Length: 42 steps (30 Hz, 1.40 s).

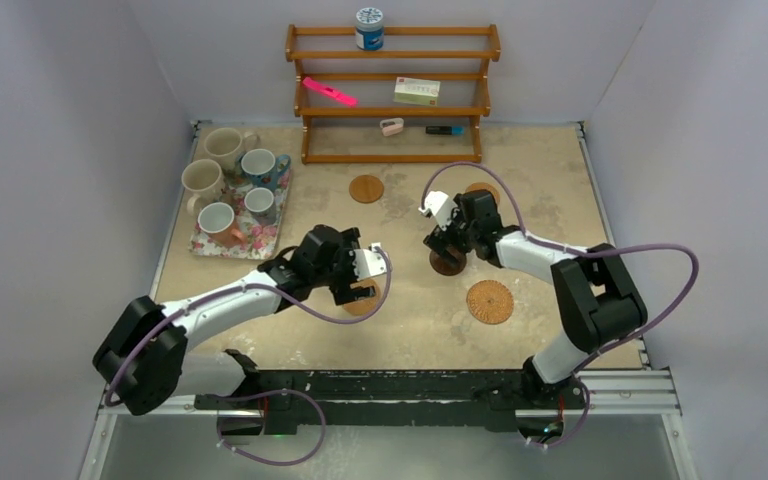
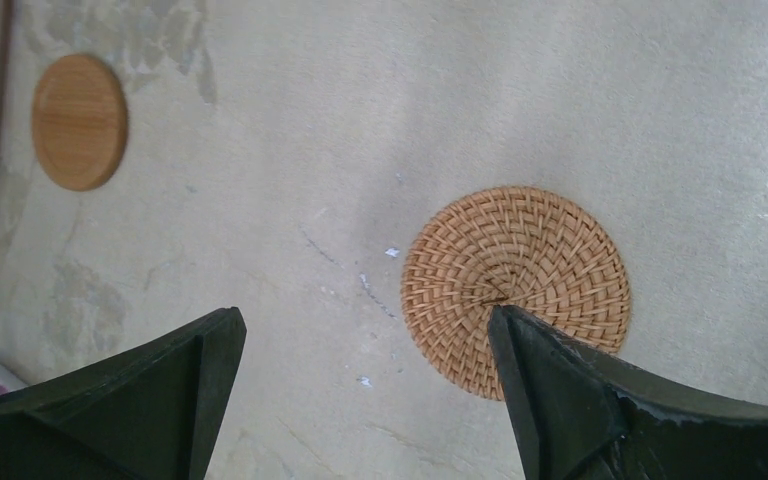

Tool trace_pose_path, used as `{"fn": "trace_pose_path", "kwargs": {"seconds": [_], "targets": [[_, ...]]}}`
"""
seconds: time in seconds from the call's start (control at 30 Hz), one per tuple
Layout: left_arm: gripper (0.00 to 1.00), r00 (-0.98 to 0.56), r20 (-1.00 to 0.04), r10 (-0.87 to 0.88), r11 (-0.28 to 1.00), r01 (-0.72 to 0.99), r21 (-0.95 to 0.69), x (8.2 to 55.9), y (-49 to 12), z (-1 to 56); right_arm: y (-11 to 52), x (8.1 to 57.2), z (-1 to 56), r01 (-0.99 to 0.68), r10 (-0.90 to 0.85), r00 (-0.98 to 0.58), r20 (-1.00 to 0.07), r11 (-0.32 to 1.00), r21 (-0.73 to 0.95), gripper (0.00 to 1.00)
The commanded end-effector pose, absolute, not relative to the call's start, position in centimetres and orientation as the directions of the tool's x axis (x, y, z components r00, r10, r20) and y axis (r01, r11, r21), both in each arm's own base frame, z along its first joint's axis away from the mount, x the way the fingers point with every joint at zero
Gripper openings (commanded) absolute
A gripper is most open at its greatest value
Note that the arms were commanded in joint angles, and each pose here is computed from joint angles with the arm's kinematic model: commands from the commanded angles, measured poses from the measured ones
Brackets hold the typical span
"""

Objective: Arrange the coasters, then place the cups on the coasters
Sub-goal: Move the coaster to the center of the board.

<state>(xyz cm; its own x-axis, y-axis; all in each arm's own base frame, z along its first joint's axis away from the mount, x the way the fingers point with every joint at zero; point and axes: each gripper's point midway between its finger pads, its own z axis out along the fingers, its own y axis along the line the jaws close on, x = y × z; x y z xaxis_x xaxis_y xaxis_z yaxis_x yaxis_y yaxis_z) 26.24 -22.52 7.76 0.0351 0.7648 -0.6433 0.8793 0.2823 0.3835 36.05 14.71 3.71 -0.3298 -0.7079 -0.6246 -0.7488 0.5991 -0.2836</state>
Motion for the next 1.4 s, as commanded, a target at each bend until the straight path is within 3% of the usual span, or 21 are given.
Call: {"fn": "trace_pose_path", "kwargs": {"seconds": [0.0, 0.37, 0.53, 1.37], "targets": [[1.00, 0.056, -0.720, 0.692, 0.356, 0.841, 0.408, 27.7, -22.8, 11.6, 15.6, 36.3, 3.0, -0.748, -0.738, -0.294, -0.607, 0.573, -0.335, 0.99], [1.00, -0.060, -0.800, 0.597, 0.672, 0.581, 0.458, 33.2, -14.7, 14.2, 18.5, 38.7, 2.3, -0.727, -0.726, -0.286, -0.625, 0.589, -0.353, 0.99], [1.00, -0.084, -0.824, 0.560, 0.742, 0.493, 0.454, 33.5, -11.6, 14.2, 19.2, 40.8, 2.5, -0.683, -0.711, -0.306, -0.633, 0.627, -0.374, 0.99], [1.00, -0.097, -0.851, 0.516, 0.794, 0.427, 0.433, 32.8, -9.6, 13.5, 17.4, 42.0, 3.6, -0.610, -0.736, -0.308, -0.603, 0.639, -0.469, 0.99]]}}
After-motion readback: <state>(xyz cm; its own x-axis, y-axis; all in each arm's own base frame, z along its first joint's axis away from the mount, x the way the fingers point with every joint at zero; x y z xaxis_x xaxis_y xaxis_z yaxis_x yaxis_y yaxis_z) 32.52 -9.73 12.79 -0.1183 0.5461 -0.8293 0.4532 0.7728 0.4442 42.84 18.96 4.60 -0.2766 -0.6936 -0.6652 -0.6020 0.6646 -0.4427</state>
